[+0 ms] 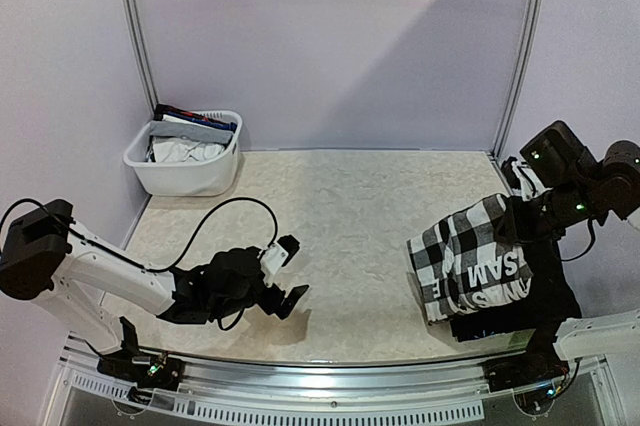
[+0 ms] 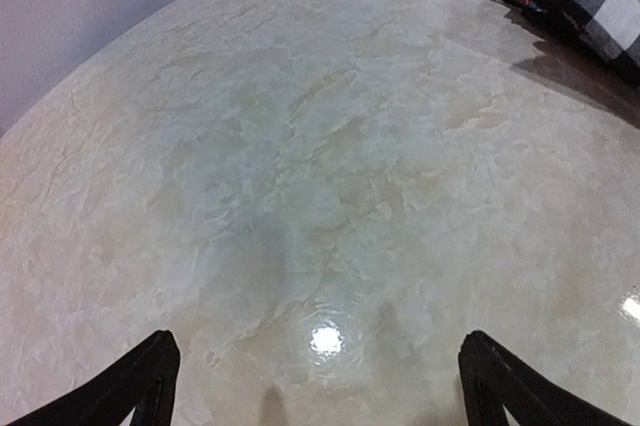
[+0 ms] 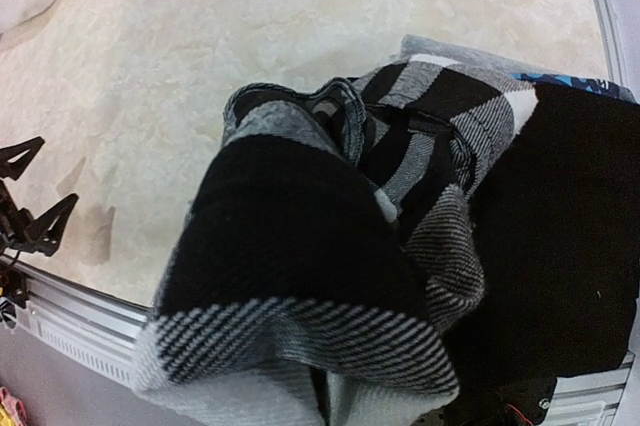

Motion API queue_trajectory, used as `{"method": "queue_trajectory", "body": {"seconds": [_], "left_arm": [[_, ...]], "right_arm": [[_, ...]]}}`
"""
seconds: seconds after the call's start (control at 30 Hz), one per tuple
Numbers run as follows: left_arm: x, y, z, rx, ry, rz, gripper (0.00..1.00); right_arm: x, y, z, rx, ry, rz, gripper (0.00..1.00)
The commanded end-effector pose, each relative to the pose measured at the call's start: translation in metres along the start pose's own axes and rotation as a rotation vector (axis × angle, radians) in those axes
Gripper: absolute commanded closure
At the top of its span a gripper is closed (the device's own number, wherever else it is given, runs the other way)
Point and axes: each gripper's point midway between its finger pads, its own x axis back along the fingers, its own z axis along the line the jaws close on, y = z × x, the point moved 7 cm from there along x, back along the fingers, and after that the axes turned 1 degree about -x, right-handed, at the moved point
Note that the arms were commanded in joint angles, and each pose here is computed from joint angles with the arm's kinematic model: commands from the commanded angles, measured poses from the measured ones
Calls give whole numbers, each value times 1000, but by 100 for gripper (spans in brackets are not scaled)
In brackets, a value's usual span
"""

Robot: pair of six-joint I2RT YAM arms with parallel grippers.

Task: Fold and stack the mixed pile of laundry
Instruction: Place the square-folded shirt at the corner of the board.

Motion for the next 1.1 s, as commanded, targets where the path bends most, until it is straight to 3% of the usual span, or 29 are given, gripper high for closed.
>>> {"method": "queue_trajectory", "body": {"seconds": [0.0,0.33,0.67,0.87,1.07], "left_arm": [[0,-1,5,23,4,-10,1],[2,1,5,27,-3,-16,1],[-3,0,2,21,-5,-10,1],[-4,-1,3,23,-7,-13,1],[-9,-2,-1,29,-29,-12,1]], "right_arm": [[-11,-44,-51,15,-338,228,100],[-24,-30,-83,-26,-620,122,100],[-67,-29,-90,-18,-892,205,100],[-70,-23,-90,-27,-934,183,100],[-52,-15,-99,-128,-911,83,99]]}}
